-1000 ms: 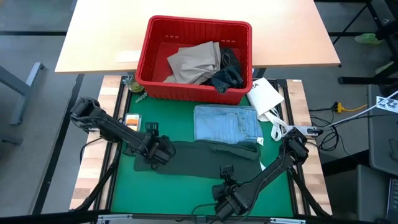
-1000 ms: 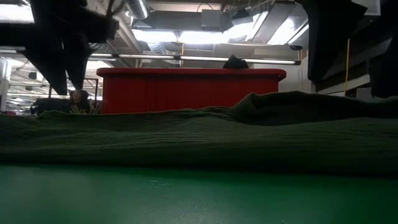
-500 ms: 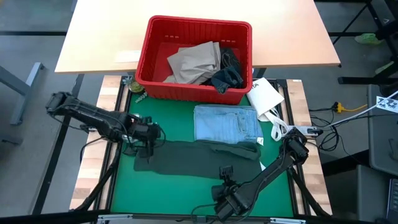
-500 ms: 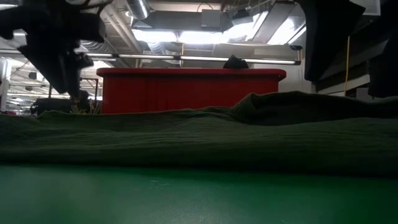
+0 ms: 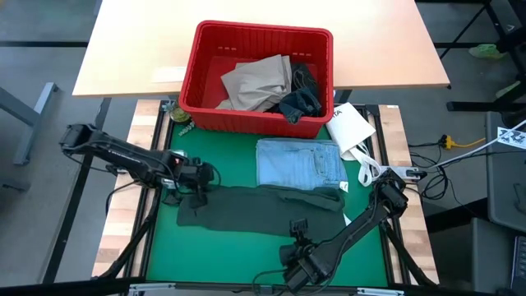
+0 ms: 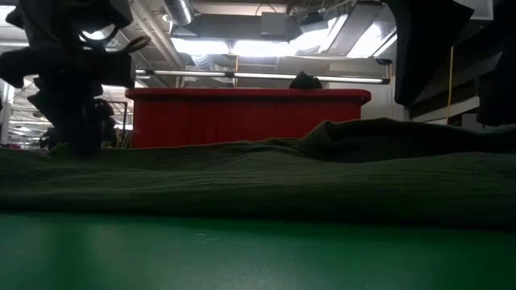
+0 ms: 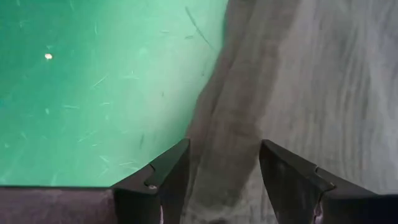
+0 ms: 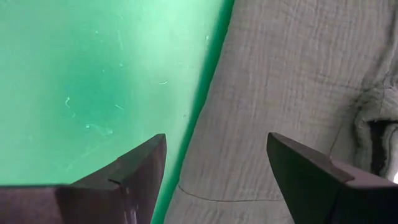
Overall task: Fold Laundry from Bin
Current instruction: Fold the green polo shirt
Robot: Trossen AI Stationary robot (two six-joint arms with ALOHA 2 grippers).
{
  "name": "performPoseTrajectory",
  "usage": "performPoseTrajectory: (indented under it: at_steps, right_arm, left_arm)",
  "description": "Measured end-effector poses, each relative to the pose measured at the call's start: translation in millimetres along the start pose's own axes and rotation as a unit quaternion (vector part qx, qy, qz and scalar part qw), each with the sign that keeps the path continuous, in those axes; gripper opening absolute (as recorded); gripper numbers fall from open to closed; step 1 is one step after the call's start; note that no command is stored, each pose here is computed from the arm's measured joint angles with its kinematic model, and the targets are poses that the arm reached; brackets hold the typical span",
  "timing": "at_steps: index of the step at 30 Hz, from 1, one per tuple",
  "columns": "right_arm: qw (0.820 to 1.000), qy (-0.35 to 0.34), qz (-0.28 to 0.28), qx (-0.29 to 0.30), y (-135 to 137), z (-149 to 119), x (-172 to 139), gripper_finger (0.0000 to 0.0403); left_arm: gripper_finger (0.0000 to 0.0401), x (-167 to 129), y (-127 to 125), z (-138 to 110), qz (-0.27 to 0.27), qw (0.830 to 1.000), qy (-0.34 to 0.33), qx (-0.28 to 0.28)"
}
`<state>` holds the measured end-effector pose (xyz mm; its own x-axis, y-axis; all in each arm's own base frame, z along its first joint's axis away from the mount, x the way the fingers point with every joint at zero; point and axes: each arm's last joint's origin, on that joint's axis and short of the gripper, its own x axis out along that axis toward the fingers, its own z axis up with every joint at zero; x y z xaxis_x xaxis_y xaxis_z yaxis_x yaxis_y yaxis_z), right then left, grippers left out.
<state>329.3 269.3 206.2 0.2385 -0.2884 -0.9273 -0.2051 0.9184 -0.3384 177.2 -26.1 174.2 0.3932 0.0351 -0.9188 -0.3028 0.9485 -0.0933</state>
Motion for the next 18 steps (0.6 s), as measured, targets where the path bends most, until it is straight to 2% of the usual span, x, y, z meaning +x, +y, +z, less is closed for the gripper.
performPoseTrajectory:
  at_steps: [11,18]
  right_arm:
    - [1.000,-0.008,0.004,0.004,0.7,1.5,-0.1,0.0280]
    - [1.000,-0.008,0.004,0.005,0.7,1.6,-0.1,0.0280]
  left_arm:
    - [0.0185,30.6,6.7,-19.9,0.025,0.998,0.046,-0.030]
    - [0.0185,36.5,6.0,-20.3,0.023,0.998,0.049,-0.034]
